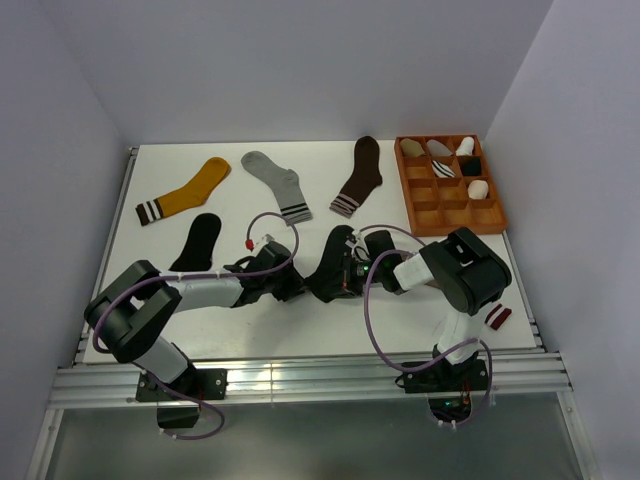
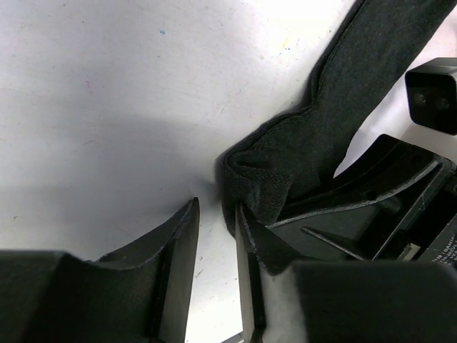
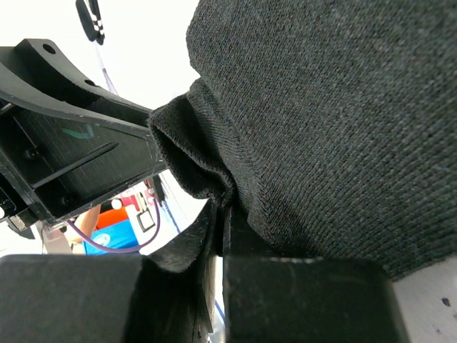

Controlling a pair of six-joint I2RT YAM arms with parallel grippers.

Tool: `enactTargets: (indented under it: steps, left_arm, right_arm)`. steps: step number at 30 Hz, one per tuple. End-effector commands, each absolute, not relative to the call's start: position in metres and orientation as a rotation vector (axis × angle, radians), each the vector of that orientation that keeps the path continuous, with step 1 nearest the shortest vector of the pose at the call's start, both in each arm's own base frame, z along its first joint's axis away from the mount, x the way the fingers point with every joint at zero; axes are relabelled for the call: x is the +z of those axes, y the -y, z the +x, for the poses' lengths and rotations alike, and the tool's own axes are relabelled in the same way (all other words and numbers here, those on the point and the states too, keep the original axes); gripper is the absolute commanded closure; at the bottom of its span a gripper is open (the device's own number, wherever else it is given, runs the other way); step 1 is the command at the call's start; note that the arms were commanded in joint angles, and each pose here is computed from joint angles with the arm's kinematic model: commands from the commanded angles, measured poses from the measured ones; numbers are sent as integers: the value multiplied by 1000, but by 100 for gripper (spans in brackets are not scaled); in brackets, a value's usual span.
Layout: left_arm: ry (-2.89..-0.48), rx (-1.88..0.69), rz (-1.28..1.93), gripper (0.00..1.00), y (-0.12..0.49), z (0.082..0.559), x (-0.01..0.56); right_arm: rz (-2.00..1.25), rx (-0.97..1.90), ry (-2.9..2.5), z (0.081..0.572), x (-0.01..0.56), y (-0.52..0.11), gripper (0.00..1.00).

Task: Roll the socks
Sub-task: Roll the sock at the center of the board.

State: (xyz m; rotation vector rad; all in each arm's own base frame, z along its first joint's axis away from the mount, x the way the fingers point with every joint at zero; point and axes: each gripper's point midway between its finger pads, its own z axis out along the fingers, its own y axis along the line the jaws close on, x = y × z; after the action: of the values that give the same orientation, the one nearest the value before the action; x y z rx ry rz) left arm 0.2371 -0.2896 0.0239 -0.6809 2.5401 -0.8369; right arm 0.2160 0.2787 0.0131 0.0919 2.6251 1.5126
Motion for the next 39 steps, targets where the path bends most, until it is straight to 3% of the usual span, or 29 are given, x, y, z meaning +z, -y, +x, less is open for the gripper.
enactTargets:
  steps: [1, 24, 33, 39]
  left_arm:
    - [-2513, -817, -682, 66, 287, 240, 21]
    - [-2505, -780, -687, 63, 282, 248, 13]
    - [-2589, -679, -683, 66, 280, 244, -6]
    - [-2635, -590, -692, 78, 272, 240, -17]
  right_arm:
    - [160, 1403, -2696, 215, -11, -269, 100]
    - [157, 1413, -2701, 215, -10, -270, 100]
    - [161, 1417, -2715, 214, -10, -270, 100]
    - [157, 1390, -2728, 216, -11, -269, 100]
